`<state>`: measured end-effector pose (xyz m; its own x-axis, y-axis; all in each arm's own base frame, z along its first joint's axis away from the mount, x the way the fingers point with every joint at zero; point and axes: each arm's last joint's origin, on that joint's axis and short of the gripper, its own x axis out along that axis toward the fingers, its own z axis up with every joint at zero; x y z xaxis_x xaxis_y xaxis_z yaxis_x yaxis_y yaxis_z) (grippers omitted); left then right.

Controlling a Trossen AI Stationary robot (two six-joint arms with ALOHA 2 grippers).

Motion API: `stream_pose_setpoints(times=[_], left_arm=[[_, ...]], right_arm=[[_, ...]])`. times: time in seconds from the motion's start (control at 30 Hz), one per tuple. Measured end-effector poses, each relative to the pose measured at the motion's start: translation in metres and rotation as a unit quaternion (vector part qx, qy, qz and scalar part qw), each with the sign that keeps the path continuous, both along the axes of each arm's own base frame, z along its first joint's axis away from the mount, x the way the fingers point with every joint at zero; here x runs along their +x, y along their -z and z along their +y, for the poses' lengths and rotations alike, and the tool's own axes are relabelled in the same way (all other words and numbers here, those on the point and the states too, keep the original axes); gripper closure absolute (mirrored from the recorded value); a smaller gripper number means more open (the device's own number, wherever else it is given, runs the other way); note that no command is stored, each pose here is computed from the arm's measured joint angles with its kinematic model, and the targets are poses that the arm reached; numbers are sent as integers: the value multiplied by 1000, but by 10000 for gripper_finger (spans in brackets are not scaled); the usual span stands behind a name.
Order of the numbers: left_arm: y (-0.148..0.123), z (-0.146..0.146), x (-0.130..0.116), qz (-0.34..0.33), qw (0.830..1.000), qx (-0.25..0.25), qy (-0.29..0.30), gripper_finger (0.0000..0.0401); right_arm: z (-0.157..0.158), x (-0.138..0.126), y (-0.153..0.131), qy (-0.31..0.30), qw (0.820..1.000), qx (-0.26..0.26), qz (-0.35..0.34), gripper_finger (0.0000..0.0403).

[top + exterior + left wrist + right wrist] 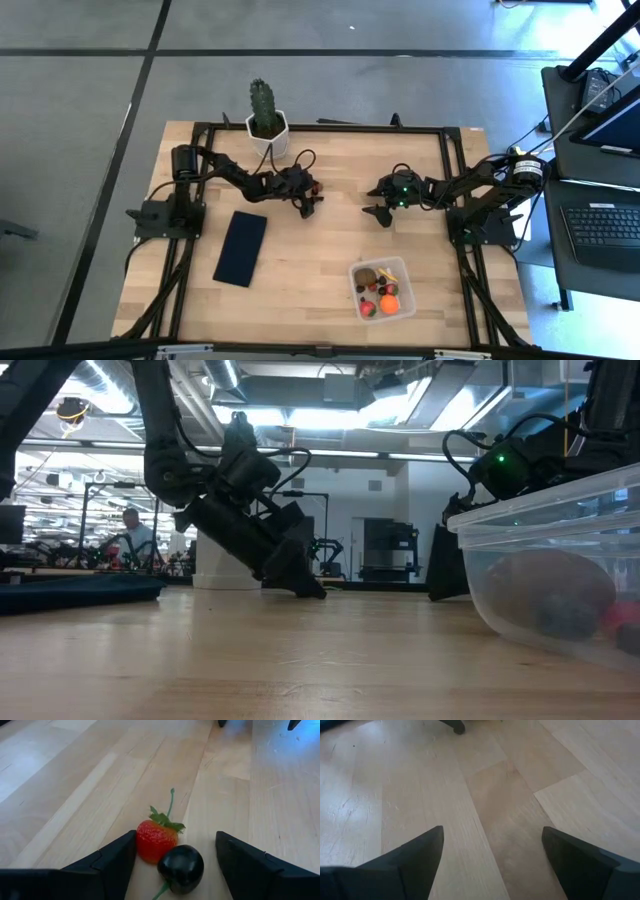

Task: Pick and placing Produce into tupperware
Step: Put the cherry into the transparent bin

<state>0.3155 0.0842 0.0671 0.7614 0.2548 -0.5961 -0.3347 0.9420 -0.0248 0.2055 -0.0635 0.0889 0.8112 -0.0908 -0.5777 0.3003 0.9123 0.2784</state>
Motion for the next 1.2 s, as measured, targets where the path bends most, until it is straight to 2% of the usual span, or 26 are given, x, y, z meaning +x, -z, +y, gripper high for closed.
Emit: stream_pose_setpoints(times=[0.83,1.2], left_arm=[[-3,-9,-2,22,999,-16,-18,154],[-3,-11,-2,20,999,-24,-27,190]], right_arm=[[0,0,1,0,1000,3,4,63],[0,-1,1,-1,1000,3,5,63]])
